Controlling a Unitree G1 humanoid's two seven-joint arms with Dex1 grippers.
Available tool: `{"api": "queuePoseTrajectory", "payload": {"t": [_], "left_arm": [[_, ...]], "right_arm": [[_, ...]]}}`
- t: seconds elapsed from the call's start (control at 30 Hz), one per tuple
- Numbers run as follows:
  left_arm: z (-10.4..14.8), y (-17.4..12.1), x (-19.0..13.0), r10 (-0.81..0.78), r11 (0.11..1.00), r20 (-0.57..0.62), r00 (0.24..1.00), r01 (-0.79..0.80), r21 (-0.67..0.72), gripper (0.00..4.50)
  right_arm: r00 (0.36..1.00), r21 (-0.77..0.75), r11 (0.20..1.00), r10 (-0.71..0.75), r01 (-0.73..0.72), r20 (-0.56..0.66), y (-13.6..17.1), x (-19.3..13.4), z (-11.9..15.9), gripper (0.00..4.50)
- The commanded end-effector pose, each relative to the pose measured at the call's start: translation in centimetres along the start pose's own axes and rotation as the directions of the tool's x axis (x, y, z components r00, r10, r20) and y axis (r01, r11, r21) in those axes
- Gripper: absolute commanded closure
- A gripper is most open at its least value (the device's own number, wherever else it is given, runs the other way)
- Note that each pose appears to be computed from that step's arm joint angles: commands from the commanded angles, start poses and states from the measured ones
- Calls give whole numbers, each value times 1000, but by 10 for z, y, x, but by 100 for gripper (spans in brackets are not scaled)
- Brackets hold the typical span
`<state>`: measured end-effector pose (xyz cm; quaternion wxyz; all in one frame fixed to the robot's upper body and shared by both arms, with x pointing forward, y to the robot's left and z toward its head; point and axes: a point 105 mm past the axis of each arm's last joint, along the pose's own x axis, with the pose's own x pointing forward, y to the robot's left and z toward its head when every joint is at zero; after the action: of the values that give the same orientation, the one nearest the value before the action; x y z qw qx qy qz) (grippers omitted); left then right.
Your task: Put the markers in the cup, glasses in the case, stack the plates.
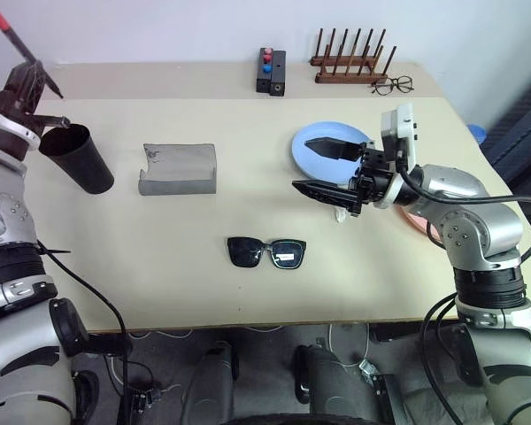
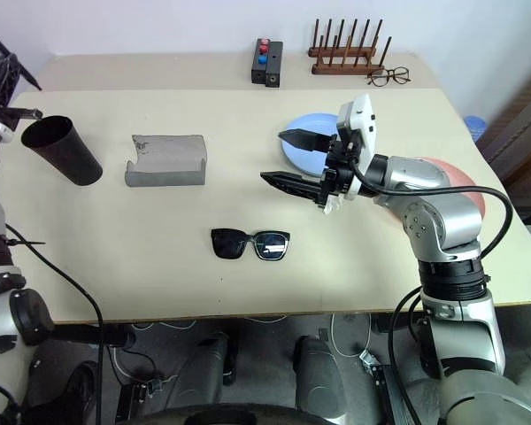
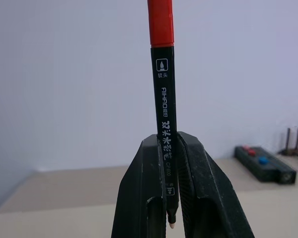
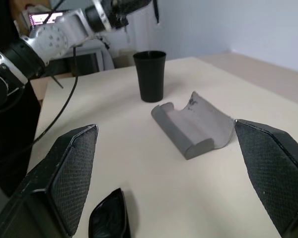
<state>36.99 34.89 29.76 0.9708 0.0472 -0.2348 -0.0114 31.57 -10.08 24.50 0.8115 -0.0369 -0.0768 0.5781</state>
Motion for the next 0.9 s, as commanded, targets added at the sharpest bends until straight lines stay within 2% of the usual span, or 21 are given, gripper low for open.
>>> {"api": "queuePoseTrajectory", "payload": {"t": [0.03, 0.2, 0.4, 0.53, 0.6, 0.63, 0.73, 0.87, 0.9], "left_arm": [[11, 22, -7, 56, 996, 47, 997, -59, 59, 448], [-9, 40, -16, 146, 989, 14, 989, -147, 32, 448], [-34, 36, -17, 152, 988, -48, 987, -152, -8, 448], [-39, 33, -17, 143, 990, -60, 988, -144, -11, 448], [-41, 32, -18, 134, 990, -61, 989, -136, -33, 365], [-42, 32, -18, 132, 990, -63, 989, -135, -36, 339], [-45, 30, -17, 120, 992, -74, 990, -123, -38, 183], [-43, 28, -16, 102, 994, -71, 992, -105, -39, 3], [-43, 28, -15, 101, 994, -71, 992, -103, -34, 3]], "right_arm": [[999, -52, 999, 7, -5, 45, 4, -2, 14, 0], [999, -54, 999, 4, -2, 46, 3, -1, 14, 0], [999, -62, 998, 3, -1, 42, 2, 0, 14, 0], [999, -63, 998, 3, 0, 39, 3, 0, 14, 0], [999, -63, 998, 1, 2, 38, 3, -1, 14, 0], [999, -63, 998, 0, 2, 37, 3, -1, 14, 0], [999, -63, 998, -4, 6, 35, 3, -1, 13, 0], [999, -64, 998, -8, 10, 33, 3, -1, 12, 0], [999, -64, 998, -8, 11, 33, 3, -1, 12, 0]]}}
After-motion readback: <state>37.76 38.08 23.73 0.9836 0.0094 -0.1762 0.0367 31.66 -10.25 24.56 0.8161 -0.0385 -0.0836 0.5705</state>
